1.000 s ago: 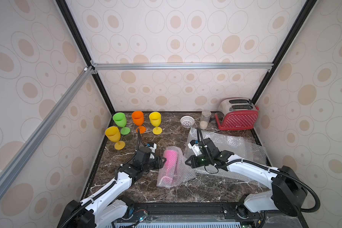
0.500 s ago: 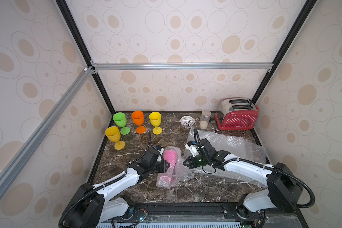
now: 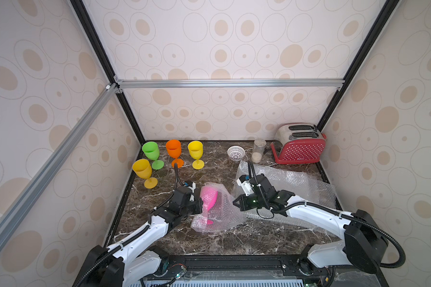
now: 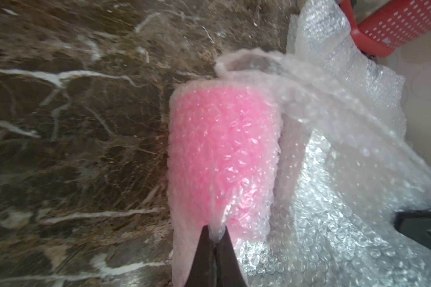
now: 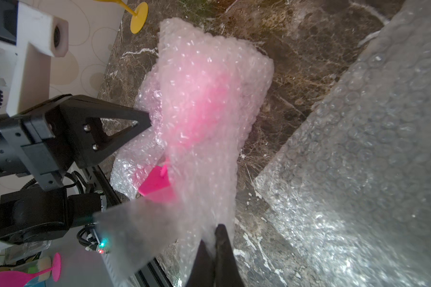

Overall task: Unpack wine glasses from bubble wrap
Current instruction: Unwrap the bubble wrap at the center of the board.

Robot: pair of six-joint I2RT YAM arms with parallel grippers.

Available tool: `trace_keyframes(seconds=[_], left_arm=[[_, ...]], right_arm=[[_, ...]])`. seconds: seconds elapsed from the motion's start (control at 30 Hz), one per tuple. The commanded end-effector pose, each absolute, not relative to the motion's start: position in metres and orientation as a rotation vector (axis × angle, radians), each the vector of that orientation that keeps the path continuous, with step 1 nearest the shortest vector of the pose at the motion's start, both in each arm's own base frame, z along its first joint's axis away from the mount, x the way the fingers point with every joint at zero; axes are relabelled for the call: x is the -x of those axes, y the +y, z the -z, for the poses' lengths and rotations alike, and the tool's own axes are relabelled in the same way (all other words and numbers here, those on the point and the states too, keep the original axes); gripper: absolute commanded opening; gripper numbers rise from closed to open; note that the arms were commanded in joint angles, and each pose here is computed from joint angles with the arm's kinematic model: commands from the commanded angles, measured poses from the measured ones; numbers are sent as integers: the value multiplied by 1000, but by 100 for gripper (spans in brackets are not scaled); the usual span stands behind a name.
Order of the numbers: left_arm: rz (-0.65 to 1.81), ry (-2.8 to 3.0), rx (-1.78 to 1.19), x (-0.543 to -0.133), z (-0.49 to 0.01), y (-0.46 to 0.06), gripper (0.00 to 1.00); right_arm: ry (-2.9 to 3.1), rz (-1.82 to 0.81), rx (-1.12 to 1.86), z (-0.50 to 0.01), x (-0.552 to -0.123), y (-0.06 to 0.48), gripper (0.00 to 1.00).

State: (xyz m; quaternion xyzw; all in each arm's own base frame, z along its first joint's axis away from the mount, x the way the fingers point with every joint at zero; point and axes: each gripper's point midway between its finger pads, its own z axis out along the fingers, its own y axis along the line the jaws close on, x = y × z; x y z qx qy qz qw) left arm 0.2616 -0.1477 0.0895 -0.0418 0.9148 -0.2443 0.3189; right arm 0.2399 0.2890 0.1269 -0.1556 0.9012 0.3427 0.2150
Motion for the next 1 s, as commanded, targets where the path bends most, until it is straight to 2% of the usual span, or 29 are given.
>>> trace_keyframes(seconds=[0.0, 0.47, 0.7, 0.77, 0.87, 0.97], left_arm=[[647, 2363, 234, -265, -92, -129, 0], [619, 2294, 549, -269, -77, -73, 0], [615, 2275, 670, -266, -64, -53, 1], [644, 2273, 666, -266, -64, -55, 4], [673, 2290, 638, -267, -65, -60, 16], [681, 2295, 602, -270, -72, -63, 32]], right_arm=[[2517, -905, 333, -116, -245, 273, 0], [2538, -788, 49, -88, -256, 229, 0], [2605, -785, 46, -71, -249, 228, 0], [2616, -792, 48, -68, -248, 230, 0], [2626, -802, 59, -67, -248, 233, 0], [2637, -817, 80, -67, -249, 237, 0]])
